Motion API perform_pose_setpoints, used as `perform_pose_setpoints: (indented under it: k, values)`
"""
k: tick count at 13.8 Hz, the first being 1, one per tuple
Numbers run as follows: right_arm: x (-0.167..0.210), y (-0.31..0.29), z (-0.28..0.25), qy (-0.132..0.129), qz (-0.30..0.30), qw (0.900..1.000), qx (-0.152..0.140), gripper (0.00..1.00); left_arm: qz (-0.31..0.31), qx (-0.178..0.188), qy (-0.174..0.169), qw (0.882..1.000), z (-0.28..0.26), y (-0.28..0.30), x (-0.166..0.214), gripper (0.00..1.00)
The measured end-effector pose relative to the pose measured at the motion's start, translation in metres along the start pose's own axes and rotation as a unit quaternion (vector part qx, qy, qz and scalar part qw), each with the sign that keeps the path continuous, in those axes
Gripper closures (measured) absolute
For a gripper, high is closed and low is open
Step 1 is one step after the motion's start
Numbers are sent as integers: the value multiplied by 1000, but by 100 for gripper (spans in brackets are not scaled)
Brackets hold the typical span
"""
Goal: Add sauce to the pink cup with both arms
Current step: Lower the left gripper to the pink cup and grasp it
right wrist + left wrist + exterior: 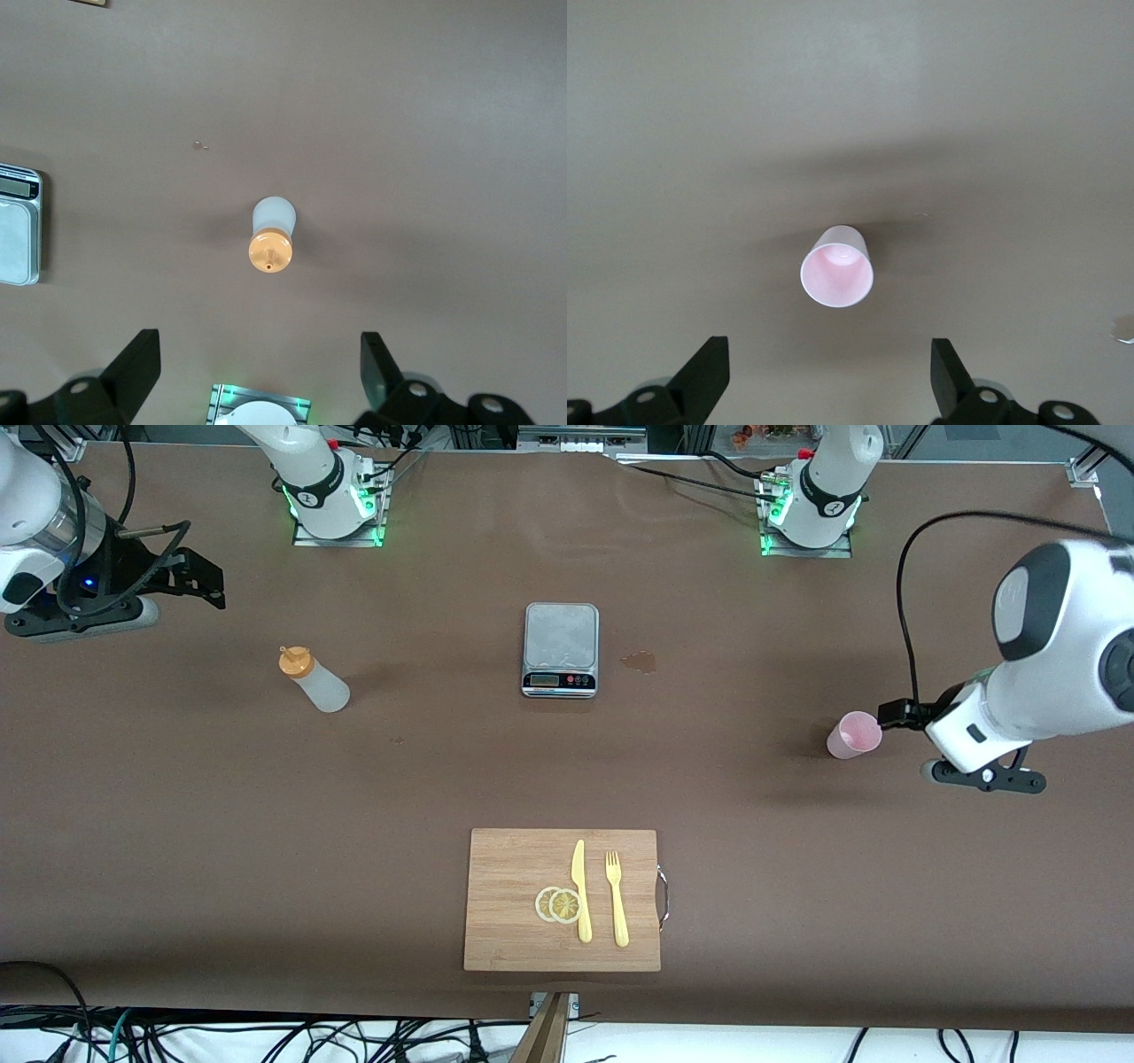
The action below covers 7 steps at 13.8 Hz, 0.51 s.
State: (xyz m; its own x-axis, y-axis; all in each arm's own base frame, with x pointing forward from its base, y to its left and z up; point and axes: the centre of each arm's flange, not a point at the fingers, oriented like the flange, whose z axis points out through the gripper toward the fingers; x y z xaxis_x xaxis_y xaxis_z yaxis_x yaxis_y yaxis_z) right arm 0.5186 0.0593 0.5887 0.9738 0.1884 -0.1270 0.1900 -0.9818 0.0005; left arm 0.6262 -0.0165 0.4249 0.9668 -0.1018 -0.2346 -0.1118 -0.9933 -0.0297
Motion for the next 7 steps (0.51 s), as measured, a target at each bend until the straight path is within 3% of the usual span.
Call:
perform_pose_setpoints:
  k: [3,7]
  values:
    - [0,0,1,-1,0,1000,0,0,23,-7,9,1000,35,-43,-1,0]
    - [1,0,1,-1,0,1000,0,0,30,-16,-8,999,109,-59,-16,0]
